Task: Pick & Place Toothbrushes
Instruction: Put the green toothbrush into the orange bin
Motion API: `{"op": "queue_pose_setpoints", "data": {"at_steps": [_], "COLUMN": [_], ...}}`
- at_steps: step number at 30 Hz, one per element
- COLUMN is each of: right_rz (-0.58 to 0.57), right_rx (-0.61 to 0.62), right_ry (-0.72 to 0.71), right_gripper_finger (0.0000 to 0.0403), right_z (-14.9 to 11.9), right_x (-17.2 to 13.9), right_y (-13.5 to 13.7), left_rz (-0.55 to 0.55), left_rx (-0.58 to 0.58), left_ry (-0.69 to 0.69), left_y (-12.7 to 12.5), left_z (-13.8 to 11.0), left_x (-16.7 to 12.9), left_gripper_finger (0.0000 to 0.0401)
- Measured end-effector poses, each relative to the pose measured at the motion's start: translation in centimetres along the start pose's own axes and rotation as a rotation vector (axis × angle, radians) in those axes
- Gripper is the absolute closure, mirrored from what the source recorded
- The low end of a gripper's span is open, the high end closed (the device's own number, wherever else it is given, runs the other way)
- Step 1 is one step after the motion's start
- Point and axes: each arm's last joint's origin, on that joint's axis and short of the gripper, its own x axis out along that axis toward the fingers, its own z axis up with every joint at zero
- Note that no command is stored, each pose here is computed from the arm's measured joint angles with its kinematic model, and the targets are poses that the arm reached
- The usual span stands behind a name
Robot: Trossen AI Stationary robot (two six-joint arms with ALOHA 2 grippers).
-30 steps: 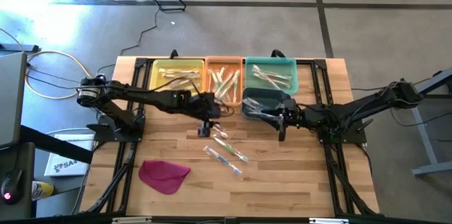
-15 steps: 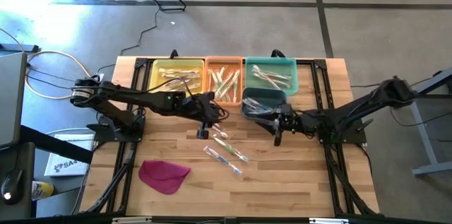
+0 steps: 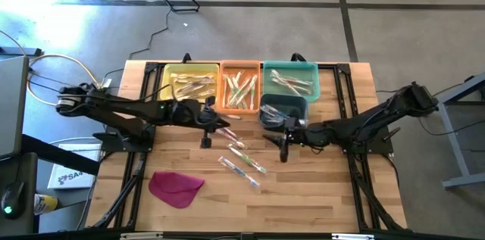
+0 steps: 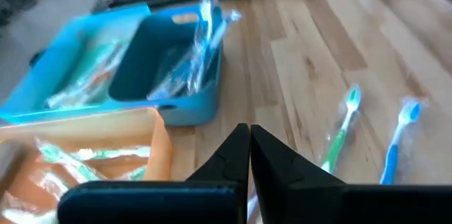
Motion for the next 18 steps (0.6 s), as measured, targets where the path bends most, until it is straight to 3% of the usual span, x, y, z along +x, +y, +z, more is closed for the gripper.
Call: {"op": "queue_pose_setpoints", "data": {"at_steps": [6, 18], "right_rz": [-0.088, -0.04], "right_rx": [-0.087, -0.172], "right_ry": [0.16, 0.362], "right_gripper_finger": [0.0275, 0.0275], "right_z": [0.5, -0.1], "right_x": [2.4, 6.5], "right_y": [1.3, 4.5], "left_rz": [0.019, 0.054], "left_rx": [-0.012, -0.051], "left_ry": [-0.061, -0.223], "left_y": [0.0, 0.2], "left_z": [-1.2, -1.8], "left_x": [-2.5, -7.1], "left_gripper_finger": [0.0391, 0.0391]}}
